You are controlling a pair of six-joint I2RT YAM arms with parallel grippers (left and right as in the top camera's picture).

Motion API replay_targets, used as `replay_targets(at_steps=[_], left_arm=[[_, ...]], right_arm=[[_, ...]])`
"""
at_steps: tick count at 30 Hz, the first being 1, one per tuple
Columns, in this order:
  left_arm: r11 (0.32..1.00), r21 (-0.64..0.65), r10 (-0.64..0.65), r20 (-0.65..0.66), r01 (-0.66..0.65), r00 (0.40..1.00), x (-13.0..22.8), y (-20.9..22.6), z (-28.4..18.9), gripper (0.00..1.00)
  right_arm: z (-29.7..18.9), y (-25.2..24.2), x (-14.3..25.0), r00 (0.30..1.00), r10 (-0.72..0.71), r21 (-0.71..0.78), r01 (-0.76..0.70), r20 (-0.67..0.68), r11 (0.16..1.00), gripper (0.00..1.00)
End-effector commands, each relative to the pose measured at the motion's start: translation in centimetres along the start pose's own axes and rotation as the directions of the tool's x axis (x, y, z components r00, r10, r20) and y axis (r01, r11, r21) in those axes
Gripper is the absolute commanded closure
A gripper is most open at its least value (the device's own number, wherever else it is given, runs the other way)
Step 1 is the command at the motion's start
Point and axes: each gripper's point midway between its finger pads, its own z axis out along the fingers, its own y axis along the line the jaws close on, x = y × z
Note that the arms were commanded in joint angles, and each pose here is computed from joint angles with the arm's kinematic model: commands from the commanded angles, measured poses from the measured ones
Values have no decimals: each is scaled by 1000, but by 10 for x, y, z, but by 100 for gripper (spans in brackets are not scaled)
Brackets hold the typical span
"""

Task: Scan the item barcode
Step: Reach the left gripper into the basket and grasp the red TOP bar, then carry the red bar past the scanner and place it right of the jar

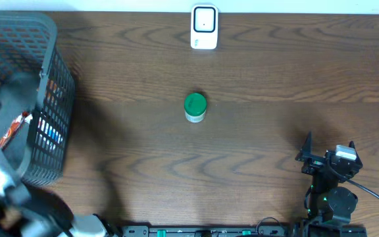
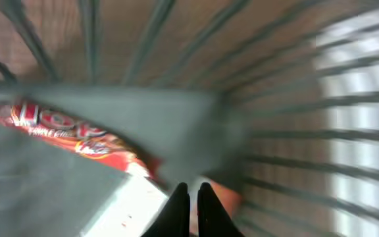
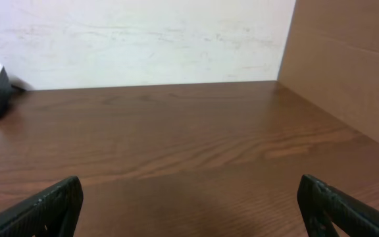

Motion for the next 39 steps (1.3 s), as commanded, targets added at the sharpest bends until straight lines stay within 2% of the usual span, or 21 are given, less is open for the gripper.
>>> replay_targets(at_steps=[1,4,5,6,7,11,17,24,31,37,39], left_arm=[[981,188,38,10,-39,999,0,-27,-70,93],[964,258,48,74,-65,996,0,-35,-114,93],[965,254,43,104,-68,994,-4,-34,-121,77],[971,232,22,134,-53,991,-8,-29,-125,51],[980,197,-6,147,-23,989,-11,-21,-124,31],[999,33,-13,114,9,993,-2,7,-88,18],[981,-178,-83,-25,77,996,31,33,4,15],[898,-411,-217,-106,156,970,74,75,87,9],[865,-477,-241,-122,156,963,92,93,126,7],[849,-501,-259,-113,170,959,91,107,146,7],[839,-515,-270,-110,177,957,89,114,149,17]], right_arm=[[0,2,1,1000,-13,-8,13,-1,1000,1],[0,2,1,1000,-13,-8,13,-2,1000,1],[0,2,1,1000,-13,-8,13,-1,1000,1],[0,2,1,1000,-13,-8,13,-1,1000,1],[0,2,1,1000,-13,-8,13,-1,1000,1],[0,2,1,1000,-13,-8,13,-1,1000,1],[0,2,1,1000,-13,-8,13,-1,1000,1],[0,2,1,1000,-13,-8,13,-1,1000,1],[0,2,1,1000,-13,-8,13,-1,1000,1],[0,2,1,1000,-13,-8,13,-1,1000,1],[0,2,1,1000,-13,-8,13,-1,1000,1]])
